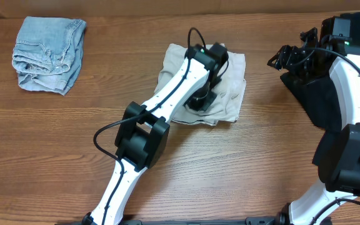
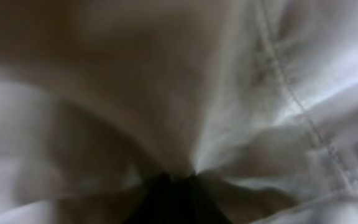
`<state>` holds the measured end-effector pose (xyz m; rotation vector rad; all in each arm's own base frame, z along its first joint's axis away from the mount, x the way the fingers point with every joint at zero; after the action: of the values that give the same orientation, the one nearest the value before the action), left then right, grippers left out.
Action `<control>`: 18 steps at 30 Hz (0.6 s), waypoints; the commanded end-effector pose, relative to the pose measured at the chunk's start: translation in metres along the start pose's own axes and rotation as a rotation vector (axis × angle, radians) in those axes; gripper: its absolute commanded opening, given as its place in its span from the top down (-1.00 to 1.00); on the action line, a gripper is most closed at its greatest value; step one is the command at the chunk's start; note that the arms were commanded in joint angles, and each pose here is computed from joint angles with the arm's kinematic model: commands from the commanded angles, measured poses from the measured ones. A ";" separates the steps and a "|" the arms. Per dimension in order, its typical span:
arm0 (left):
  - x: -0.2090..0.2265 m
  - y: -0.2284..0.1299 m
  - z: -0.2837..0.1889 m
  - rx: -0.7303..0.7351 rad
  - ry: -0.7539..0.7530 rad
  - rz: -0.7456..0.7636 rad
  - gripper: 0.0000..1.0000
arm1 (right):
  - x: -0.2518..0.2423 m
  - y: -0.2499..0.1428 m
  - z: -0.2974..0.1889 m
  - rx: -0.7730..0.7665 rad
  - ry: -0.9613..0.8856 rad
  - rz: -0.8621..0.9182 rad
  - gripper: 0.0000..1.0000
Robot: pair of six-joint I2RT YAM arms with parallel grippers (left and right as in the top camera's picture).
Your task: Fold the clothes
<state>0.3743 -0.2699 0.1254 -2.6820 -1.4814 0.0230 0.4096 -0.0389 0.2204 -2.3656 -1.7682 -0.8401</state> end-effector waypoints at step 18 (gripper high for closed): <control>0.104 0.014 -0.005 -0.083 0.506 -0.064 0.92 | 0.002 0.000 0.002 -0.002 -0.004 -0.013 -0.57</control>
<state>0.4324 -0.1698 0.0995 -2.3061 -1.4220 -0.6897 0.4101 -0.0368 0.2205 -2.3608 -1.7748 -0.8422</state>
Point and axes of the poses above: each gripper's point midway between its finger pads, its own z axis out along the fingers, its own x axis along the line the jaws close on, y = z × x, the point moved 9 cm from there along -z, back along the fingers, and after that the axes turned 4 degrees about -z, right-handed, at the moved point
